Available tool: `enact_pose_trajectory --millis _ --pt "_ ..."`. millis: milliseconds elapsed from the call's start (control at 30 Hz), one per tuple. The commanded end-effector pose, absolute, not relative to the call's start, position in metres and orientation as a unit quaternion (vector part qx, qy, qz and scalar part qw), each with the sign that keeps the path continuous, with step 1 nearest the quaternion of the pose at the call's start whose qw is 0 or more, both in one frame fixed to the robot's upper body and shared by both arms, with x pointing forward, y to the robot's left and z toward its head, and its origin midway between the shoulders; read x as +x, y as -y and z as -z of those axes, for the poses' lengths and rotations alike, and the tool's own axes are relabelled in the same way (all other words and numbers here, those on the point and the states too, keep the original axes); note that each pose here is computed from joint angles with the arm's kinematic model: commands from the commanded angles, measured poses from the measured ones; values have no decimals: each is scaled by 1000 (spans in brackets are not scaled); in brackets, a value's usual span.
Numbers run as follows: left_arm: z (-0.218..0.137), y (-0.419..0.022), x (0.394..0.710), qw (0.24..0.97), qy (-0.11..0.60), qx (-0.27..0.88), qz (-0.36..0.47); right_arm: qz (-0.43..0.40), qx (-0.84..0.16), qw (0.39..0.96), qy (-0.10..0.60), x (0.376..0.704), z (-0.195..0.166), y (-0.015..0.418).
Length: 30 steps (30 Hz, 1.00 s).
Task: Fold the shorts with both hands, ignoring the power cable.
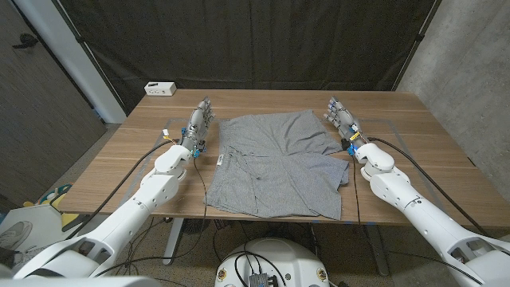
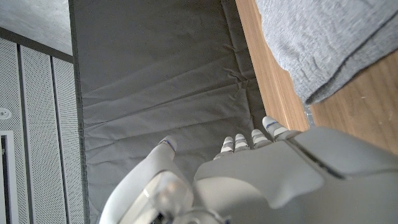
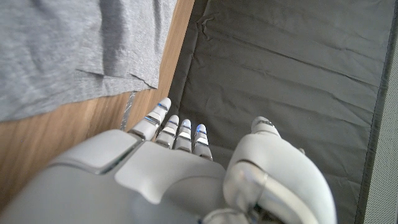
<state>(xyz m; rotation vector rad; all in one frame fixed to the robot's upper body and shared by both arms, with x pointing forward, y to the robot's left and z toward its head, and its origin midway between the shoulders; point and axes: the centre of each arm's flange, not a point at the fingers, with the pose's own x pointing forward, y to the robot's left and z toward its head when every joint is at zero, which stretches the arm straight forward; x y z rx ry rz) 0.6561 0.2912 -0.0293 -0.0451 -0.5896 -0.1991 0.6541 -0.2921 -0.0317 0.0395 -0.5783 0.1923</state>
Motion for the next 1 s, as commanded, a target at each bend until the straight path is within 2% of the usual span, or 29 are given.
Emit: enact_pose_trajectory --millis 33,367,1000 --pt "30 -286 659 950 298 -2 90 -86 4 956 281 653 36 298" --pt "13 -279 643 939 319 122 41 -71 -62 954 285 639 25 307" --pt "-1 -261 601 895 364 257 -19 -47 -236 921 306 600 1 308"
